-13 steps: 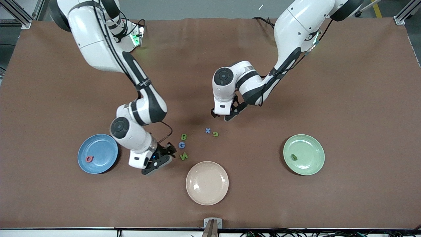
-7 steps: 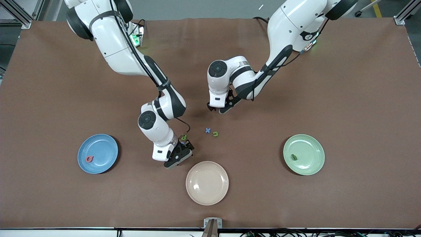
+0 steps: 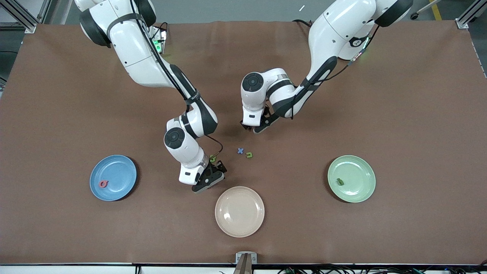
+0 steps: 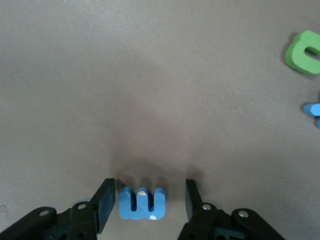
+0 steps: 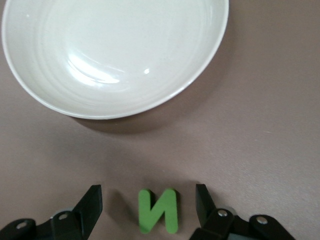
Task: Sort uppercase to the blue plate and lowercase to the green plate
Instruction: 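Grasp the blue E with the left gripper while the right gripper grasps N, then place the E on the green plate while the right gripper places N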
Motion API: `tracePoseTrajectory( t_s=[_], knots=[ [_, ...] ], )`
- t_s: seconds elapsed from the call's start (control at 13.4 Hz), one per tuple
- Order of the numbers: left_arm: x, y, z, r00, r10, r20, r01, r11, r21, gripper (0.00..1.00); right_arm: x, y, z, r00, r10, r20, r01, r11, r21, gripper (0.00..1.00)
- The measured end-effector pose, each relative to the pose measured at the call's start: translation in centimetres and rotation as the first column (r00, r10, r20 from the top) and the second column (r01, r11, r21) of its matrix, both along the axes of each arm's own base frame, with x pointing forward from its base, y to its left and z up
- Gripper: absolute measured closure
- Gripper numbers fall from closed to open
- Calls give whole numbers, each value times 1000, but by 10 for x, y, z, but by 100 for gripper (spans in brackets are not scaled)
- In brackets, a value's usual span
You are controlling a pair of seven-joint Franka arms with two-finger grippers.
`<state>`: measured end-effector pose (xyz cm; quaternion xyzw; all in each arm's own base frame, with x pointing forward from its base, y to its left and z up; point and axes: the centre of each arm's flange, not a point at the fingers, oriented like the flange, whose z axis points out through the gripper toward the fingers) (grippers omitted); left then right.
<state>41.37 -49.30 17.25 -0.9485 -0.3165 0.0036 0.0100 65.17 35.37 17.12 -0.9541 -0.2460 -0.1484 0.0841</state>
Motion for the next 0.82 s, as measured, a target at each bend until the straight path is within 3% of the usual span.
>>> tracePoseTrajectory(
  t_s=[0.22,0.3,0.37,0.45,0.6,0.67,0.74,0.82],
  knots=[
    [-1,-1,-2,1000,-2,-1,2,1000,-4,39,2,-4,-1,1000,-2,3,2,1000,-9,21],
    [0,-2,-1,1000,-2,2,2,1000,-9,46,2,-5,-1,1000,-2,3,2,1000,-10,21],
    [0,-3,1,1000,-2,5,2,1000,-14,59,2,-5,0,1000,-2,5,2,1000,-11,28],
    [0,-2,1,1000,-2,4,2,1000,-13,60,3,-6,0,1000,-2,6,2,1000,-12,36],
    [1,-1,1,1000,1,5,0,1000,-13,60,3,-6,1,1000,-1,8,1,1000,-12,42],
    [5,1,2,1000,7,7,-7,1000,-13,60,3,-6,1,1000,-2,9,2,1000,-13,52],
    [13,6,5,1000,21,14,-21,1000,-16,60,4,-7,3,1000,-3,13,4,1000,-12,65],
    [27,14,13,999,38,29,-37,999,-22,60,4,-6,7,1000,-3,14,3,1000,-10,67]
  ],
)
